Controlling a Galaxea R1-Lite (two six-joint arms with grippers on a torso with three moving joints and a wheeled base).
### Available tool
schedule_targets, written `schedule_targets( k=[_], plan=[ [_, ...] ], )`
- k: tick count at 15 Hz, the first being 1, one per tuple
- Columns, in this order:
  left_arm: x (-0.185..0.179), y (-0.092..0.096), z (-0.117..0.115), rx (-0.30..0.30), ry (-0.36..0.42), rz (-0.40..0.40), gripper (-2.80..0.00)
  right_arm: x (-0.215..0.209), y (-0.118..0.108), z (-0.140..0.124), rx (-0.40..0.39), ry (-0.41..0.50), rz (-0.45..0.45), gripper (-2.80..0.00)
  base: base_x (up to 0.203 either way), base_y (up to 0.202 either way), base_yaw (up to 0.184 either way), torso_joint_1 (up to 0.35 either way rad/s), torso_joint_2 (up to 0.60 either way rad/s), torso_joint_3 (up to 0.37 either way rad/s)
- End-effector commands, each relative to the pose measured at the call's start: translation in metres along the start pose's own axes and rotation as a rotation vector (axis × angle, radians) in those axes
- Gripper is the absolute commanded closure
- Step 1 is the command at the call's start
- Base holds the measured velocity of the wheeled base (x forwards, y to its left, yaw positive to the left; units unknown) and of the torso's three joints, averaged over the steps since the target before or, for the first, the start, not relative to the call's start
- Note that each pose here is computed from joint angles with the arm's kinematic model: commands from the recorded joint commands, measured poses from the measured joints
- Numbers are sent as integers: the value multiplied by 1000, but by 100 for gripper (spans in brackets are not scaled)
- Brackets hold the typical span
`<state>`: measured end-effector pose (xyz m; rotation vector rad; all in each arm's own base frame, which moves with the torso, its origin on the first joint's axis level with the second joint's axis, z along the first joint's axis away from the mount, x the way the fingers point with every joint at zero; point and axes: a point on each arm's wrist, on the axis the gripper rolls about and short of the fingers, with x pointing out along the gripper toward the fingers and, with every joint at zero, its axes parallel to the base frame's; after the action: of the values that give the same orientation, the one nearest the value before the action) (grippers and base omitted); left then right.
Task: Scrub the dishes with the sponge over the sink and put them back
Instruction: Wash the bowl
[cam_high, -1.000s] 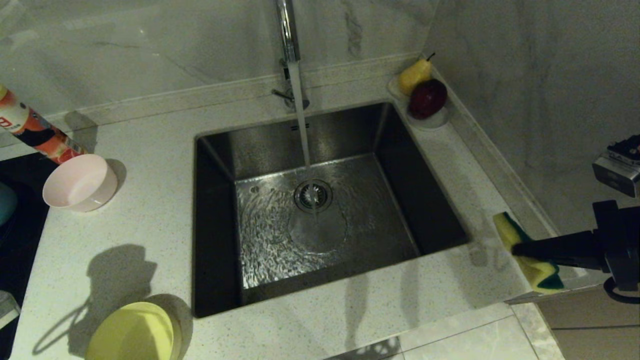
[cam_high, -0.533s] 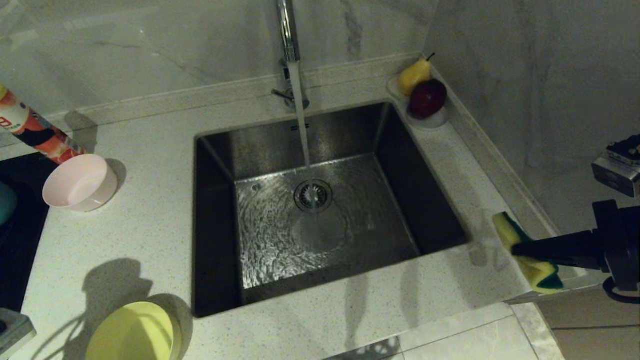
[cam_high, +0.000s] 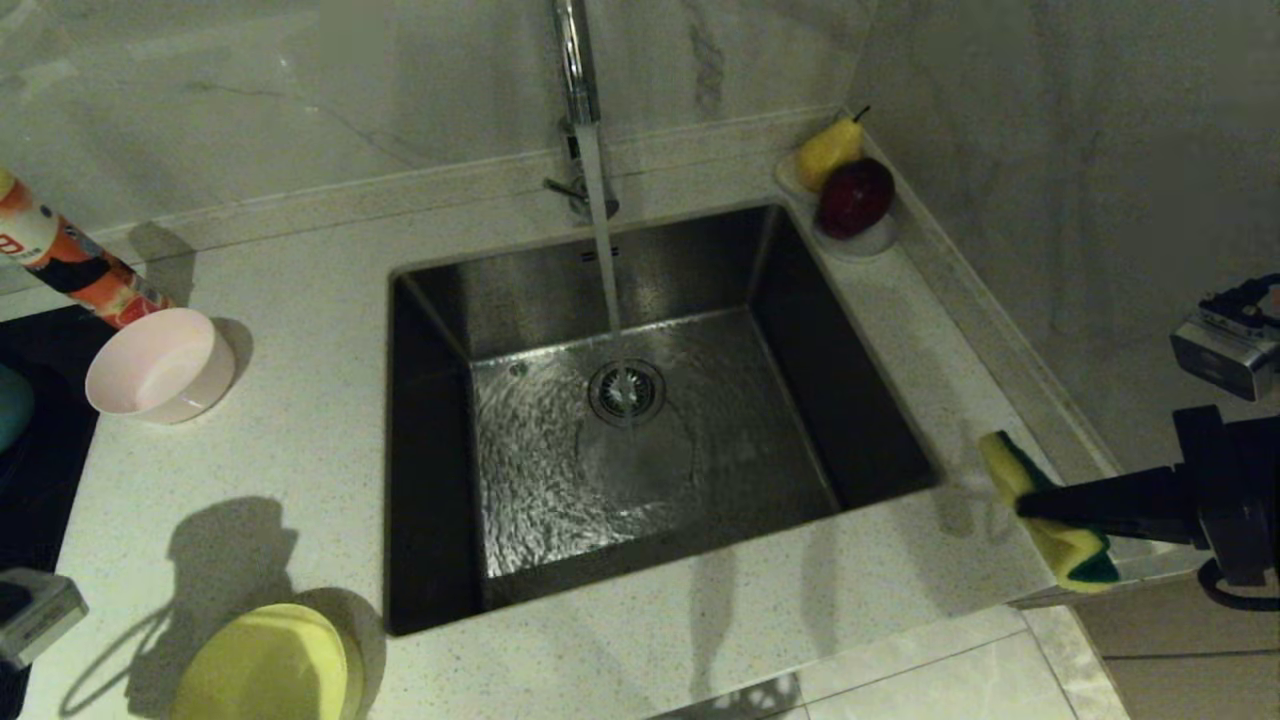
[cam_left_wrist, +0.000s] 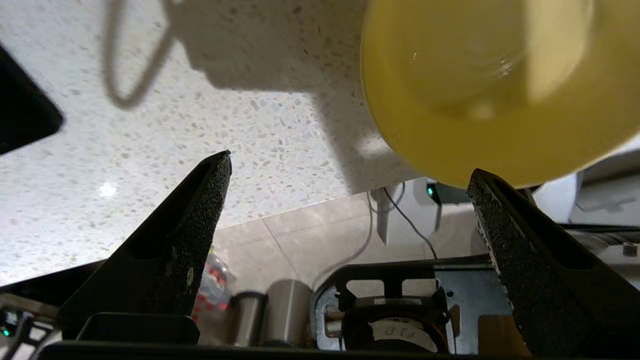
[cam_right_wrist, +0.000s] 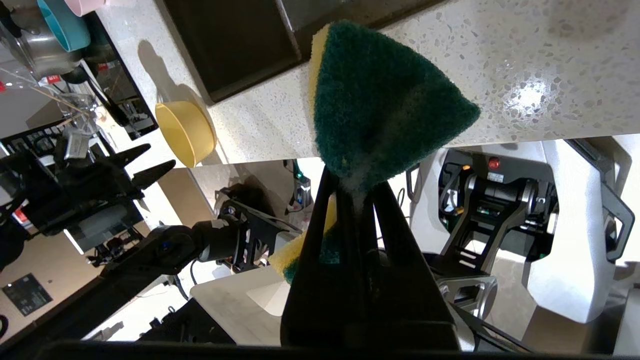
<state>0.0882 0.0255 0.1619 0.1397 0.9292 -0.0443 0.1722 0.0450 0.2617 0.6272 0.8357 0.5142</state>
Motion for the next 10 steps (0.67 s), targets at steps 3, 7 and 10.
schedule_targets(
  k=[3,7,10],
  plan=[
    [14,6,7,-6,47,-27,-280,1,0,1,4,5,0,0,0,0,0,0,0,0],
    [18,8,12,-7,25,-19,-280,3,-1,2,7,9,-3,0,0,0,0,0,0,0],
    [23,8,10,-4,48,-32,-280,6,-3,2,15,19,-9,0,0,0,0,0,0,0]
  ],
)
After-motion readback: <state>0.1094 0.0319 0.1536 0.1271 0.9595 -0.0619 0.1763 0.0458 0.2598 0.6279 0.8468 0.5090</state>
